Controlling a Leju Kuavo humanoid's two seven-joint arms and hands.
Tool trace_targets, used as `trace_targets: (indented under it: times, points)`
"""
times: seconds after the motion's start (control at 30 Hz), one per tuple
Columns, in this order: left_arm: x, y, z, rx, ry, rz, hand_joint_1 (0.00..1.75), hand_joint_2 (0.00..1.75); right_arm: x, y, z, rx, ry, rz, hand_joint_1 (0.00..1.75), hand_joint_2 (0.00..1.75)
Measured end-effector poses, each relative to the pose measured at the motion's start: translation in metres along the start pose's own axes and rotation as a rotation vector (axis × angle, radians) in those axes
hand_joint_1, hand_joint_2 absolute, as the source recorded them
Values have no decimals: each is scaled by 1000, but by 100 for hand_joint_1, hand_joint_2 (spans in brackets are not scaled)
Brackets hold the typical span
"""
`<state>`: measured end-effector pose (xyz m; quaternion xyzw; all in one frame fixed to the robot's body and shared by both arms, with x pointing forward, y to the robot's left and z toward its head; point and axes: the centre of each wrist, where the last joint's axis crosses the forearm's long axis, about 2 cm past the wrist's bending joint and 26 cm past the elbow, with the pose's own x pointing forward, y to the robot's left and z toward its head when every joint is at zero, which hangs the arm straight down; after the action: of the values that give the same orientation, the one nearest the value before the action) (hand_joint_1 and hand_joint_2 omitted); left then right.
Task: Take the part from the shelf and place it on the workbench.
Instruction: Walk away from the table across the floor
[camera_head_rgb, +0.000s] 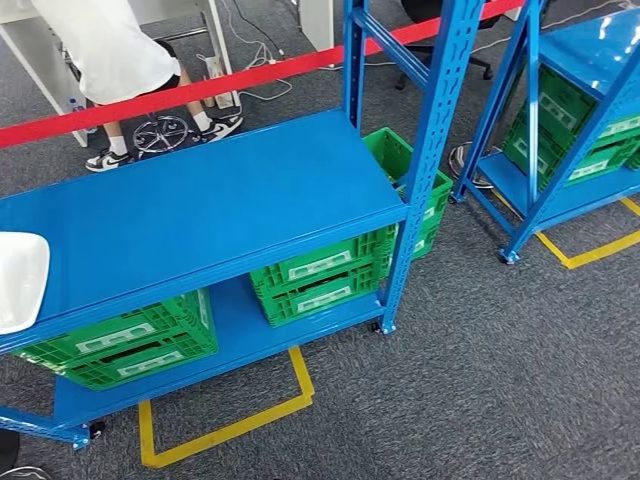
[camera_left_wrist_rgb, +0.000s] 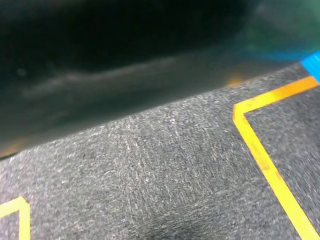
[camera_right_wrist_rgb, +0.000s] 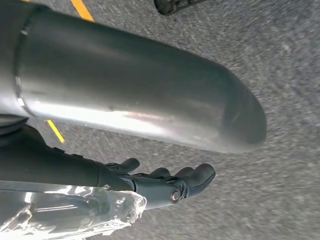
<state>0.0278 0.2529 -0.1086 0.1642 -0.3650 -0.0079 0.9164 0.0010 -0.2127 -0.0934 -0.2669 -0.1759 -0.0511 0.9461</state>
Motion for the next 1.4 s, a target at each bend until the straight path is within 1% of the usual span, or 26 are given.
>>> trace_targets:
  times: [0.3, 0.43, 0.77, 0.9, 1.03, 1.23, 1.27, 1.37, 1.4]
  points:
    - [1, 1, -1, 11, 2, 0, 0, 0, 5, 0, -1, 7, -15, -3, 0, 0]
    - [2, -2, 0, 7, 2, 8, 0, 175, 2, -1, -1, 34, -6, -45, 0, 0]
    - [1, -3, 1, 21, 30, 37, 0, 175, 3, -4, -3, 86, -27, -101, 0, 0]
    - [1, -3, 2, 24, 37, 43, 0, 175, 4, -7, -5, 102, -52, -110, 0, 175]
    - [-1, -1, 2, 14, 59, 28, 0, 175, 6, -9, -7, 129, -80, -104, 0, 175]
    - [-1, 6, -1, 6, 99, 45, 0, 175, 11, -12, -12, 167, -82, -124, 0, 175]
    - [-1, 7, -1, 4, 105, 48, 0, 131, 11, -13, -13, 173, -82, -126, 0, 175]
    - [-2, 11, -3, -4, 123, 54, 0, 0, 14, -14, -16, 193, -83, -132, 0, 44]
    - [-2, 12, -3, -7, 129, 56, 0, 0, 15, -15, -17, 200, -83, -133, 0, 0]
